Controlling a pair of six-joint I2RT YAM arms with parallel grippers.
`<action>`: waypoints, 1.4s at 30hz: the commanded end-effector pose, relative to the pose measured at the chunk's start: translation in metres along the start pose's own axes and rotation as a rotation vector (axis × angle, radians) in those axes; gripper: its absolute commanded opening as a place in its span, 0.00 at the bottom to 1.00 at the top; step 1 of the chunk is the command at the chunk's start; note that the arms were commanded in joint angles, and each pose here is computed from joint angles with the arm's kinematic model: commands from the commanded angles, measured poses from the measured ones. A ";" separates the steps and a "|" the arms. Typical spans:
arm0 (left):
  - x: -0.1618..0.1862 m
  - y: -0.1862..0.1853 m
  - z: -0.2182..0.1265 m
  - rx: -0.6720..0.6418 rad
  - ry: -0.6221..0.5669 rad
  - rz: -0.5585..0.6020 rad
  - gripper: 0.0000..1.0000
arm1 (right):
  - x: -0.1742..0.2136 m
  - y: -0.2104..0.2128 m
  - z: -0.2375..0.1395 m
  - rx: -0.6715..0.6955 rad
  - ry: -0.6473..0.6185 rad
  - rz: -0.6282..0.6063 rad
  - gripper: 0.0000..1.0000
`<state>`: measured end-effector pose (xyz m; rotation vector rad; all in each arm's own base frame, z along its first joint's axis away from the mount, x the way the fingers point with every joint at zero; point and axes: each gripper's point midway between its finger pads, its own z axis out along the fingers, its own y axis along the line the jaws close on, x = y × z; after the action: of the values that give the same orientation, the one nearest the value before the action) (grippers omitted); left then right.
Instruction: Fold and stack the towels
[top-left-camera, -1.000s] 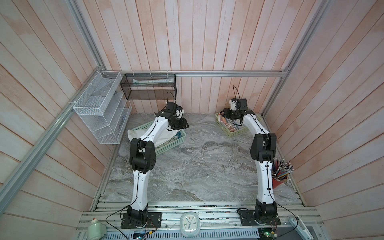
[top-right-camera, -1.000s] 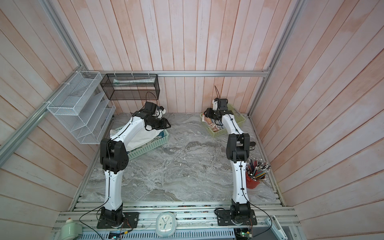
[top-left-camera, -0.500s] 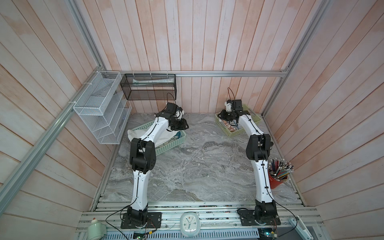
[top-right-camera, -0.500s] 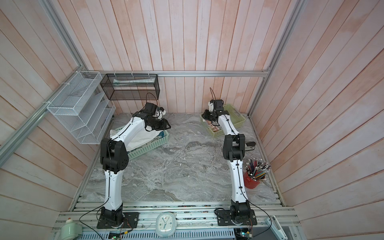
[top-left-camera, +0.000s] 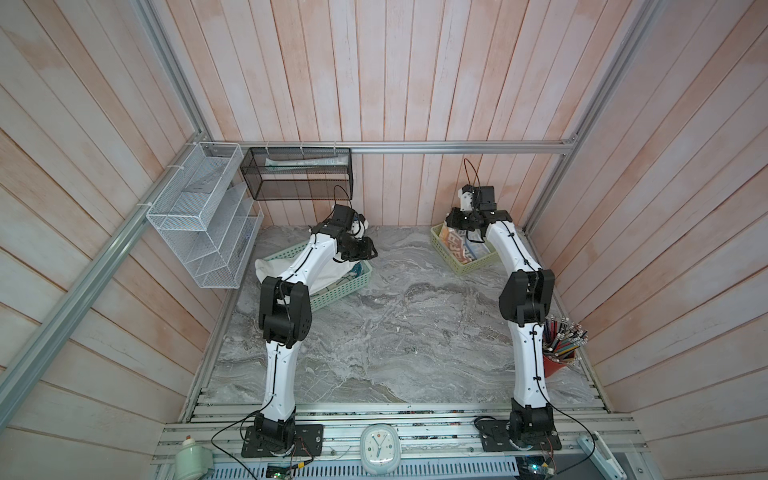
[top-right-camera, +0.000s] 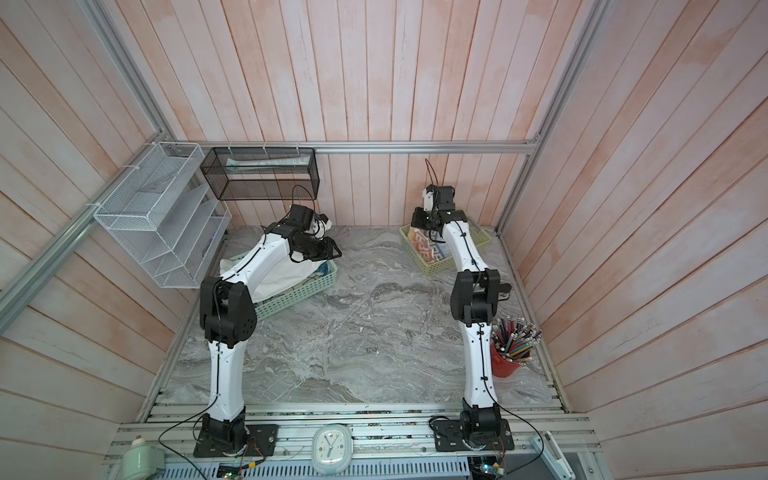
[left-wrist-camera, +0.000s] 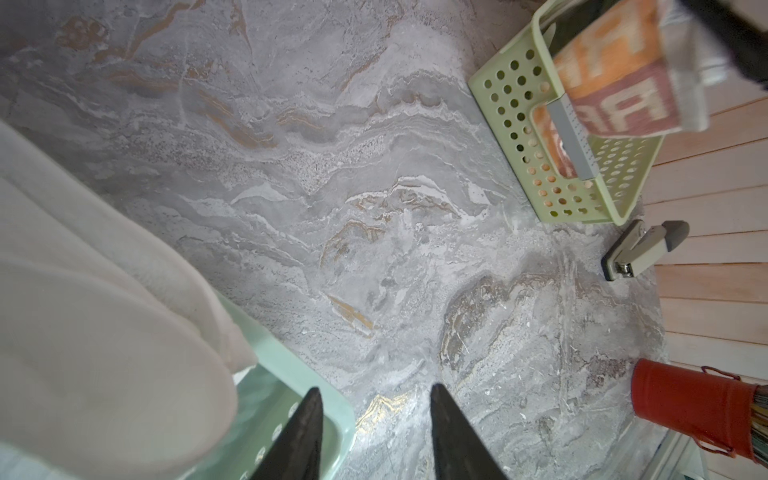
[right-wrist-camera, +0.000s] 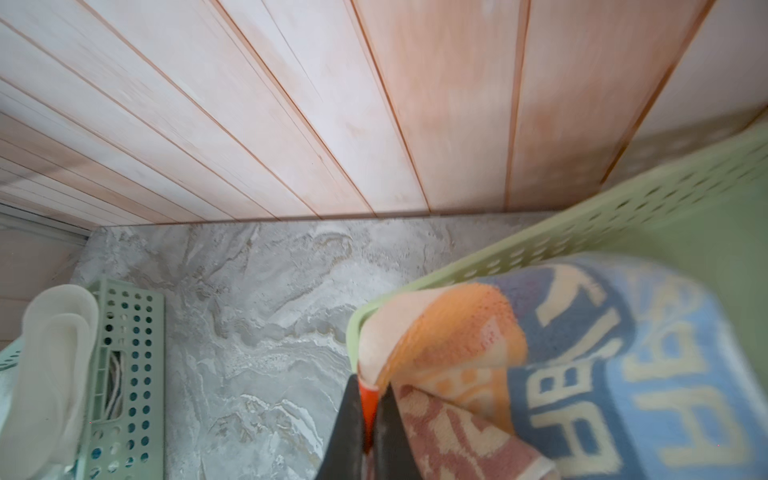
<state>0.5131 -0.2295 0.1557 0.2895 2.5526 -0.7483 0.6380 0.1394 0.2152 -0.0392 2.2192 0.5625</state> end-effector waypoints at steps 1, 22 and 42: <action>-0.014 -0.033 -0.042 0.036 -0.073 0.049 0.44 | -0.085 0.047 -0.106 0.006 -0.228 -0.140 0.00; 0.070 -0.046 -0.098 0.080 -0.142 -0.029 0.43 | 0.152 0.104 -0.151 -0.126 0.125 -0.030 0.39; 0.158 -0.108 0.028 0.097 0.076 0.089 0.46 | 0.264 0.094 -0.107 -0.153 0.364 0.046 0.44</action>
<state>0.3432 -0.3064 0.1107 0.4761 2.5804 -0.8597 0.3641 0.2094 0.1307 -0.1771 2.5268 0.7564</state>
